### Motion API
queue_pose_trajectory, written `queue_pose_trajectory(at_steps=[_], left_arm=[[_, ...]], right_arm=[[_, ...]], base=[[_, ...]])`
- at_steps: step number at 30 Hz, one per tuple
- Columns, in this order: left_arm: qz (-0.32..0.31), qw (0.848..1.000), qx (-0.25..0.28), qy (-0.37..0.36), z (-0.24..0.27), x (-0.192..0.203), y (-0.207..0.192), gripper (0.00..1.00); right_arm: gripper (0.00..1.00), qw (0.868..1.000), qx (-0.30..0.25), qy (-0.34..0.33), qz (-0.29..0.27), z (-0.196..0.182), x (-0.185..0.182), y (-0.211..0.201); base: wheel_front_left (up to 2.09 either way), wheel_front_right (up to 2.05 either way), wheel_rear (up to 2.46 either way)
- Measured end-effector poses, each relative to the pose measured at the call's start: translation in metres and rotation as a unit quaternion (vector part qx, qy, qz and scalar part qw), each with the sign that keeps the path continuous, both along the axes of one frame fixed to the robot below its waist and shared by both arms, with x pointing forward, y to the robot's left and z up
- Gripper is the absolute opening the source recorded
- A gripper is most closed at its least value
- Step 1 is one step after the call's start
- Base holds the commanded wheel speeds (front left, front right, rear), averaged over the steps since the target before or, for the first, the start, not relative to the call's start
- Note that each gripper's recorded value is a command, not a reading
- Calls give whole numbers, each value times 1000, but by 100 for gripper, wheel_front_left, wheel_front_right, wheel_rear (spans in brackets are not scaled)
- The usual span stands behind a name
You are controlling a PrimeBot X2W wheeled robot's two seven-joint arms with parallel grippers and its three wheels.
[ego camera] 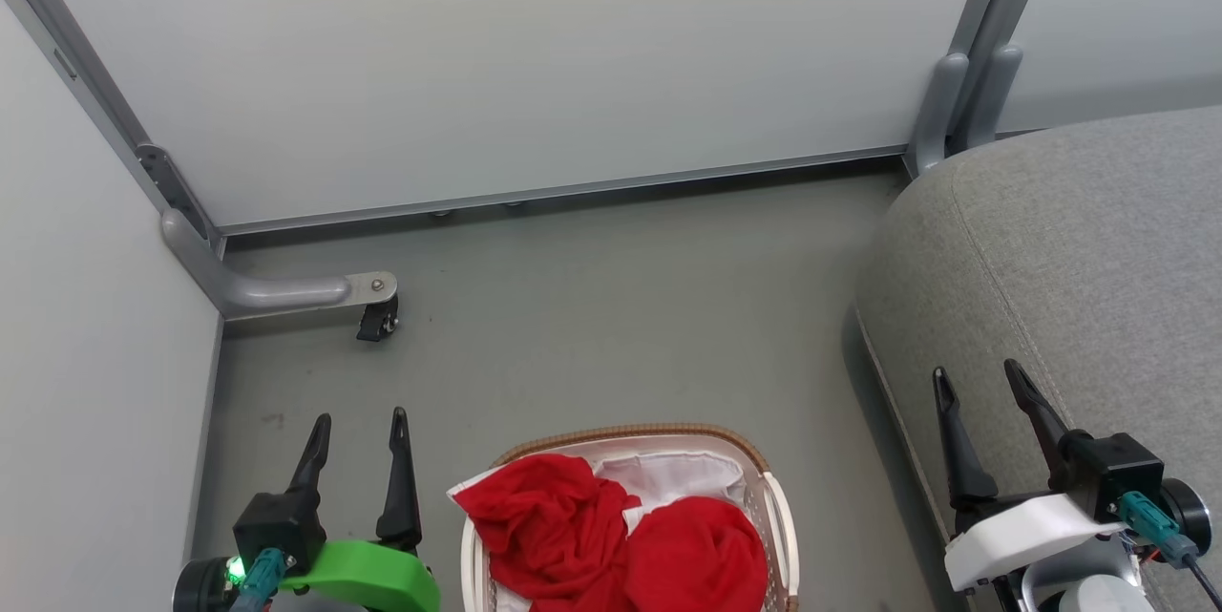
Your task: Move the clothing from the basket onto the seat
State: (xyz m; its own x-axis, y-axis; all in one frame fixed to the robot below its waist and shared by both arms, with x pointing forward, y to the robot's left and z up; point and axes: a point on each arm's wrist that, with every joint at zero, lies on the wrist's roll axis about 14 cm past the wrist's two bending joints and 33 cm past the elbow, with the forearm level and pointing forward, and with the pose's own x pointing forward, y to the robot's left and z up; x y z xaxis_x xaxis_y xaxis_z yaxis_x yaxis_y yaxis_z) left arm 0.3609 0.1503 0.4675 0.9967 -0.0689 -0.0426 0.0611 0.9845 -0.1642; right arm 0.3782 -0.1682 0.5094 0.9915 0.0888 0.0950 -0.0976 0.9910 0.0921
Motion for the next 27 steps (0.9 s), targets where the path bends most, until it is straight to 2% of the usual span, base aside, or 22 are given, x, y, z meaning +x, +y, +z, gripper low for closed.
queue_pose_trajectory(at_steps=[27], left_arm=[[-7, 1000, 2, 4, -3, 0, -5, 100]], right_arm=[[100, 1000, -1, 1, -3, -1, 0, -2]], base=[[0, 0, 0]])
